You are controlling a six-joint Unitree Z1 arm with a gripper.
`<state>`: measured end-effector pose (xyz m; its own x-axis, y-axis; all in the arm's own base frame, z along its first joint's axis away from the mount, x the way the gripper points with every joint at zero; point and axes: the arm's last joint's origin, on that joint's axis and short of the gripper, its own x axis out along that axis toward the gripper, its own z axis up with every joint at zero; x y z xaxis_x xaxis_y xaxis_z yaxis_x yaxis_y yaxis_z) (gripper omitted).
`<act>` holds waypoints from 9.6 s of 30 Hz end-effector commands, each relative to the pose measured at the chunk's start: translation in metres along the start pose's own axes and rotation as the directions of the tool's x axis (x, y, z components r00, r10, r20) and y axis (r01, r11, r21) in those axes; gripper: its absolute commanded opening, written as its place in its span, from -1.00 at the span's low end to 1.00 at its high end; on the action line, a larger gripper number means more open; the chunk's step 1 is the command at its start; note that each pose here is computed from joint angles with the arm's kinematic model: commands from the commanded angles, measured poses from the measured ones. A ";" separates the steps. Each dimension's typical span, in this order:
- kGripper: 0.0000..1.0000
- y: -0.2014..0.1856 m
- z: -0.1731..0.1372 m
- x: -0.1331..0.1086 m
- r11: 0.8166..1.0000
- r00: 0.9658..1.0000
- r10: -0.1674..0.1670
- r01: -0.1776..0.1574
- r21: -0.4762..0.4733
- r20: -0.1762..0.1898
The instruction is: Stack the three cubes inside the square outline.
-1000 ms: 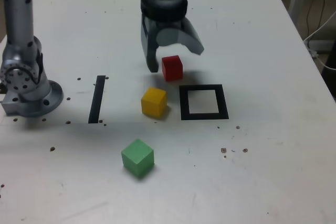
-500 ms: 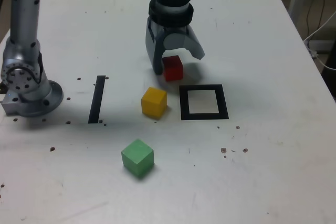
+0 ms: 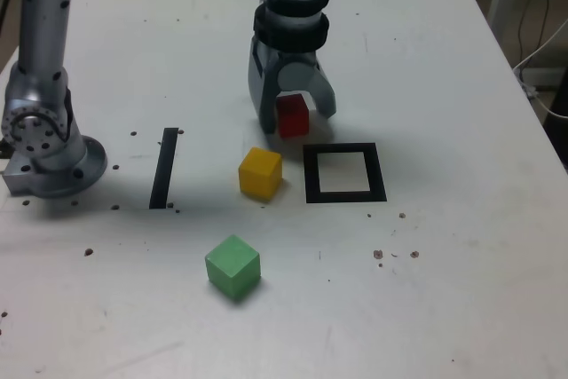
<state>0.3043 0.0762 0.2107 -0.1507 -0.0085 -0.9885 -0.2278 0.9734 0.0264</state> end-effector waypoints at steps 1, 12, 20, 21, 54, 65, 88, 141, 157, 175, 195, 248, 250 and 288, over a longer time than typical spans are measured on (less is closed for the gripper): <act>-0.15 0.000 0.002 0.002 1.000 1.000 -0.002 0.002 0.000 0.004; -0.44 0.001 0.002 0.003 1.000 1.000 -0.006 0.006 -0.003 0.013; -0.58 0.000 -0.003 -0.003 1.000 0.999 -0.025 0.025 -0.001 0.029; -0.60 -0.001 -0.003 -0.004 1.000 0.999 -0.024 0.024 0.000 0.034; -0.69 -0.124 0.000 -0.041 0.988 0.996 0.009 -0.023 0.153 0.088; -0.68 -0.124 0.006 -0.035 0.988 0.995 0.026 -0.041 0.150 0.098; -0.50 -0.108 0.022 -0.016 0.987 0.995 0.074 -0.082 0.135 0.063; 0.99 -0.092 -0.048 -0.081 0.953 0.983 0.046 -0.096 0.288 0.175; 0.99 -0.083 -0.101 -0.028 0.821 0.995 0.090 -0.100 0.563 0.046; 0.89 -0.103 -0.103 -0.016 0.803 0.989 0.105 -0.147 0.577 0.105; 0.70 -0.103 -0.086 -0.001 0.805 0.984 0.165 -0.175 0.567 0.069; -0.76 -0.112 -0.086 -0.008 0.826 0.986 0.139 -0.166 0.539 0.091; -0.77 -0.113 -0.084 -0.020 0.827 0.986 0.133 -0.169 0.537 0.104; -0.76 -0.106 0.008 -0.069 0.960 0.997 0.046 -0.062 0.275 0.066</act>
<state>0.3458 -0.0250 0.2761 -0.0949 0.0545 -0.9940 0.0554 0.9972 0.0493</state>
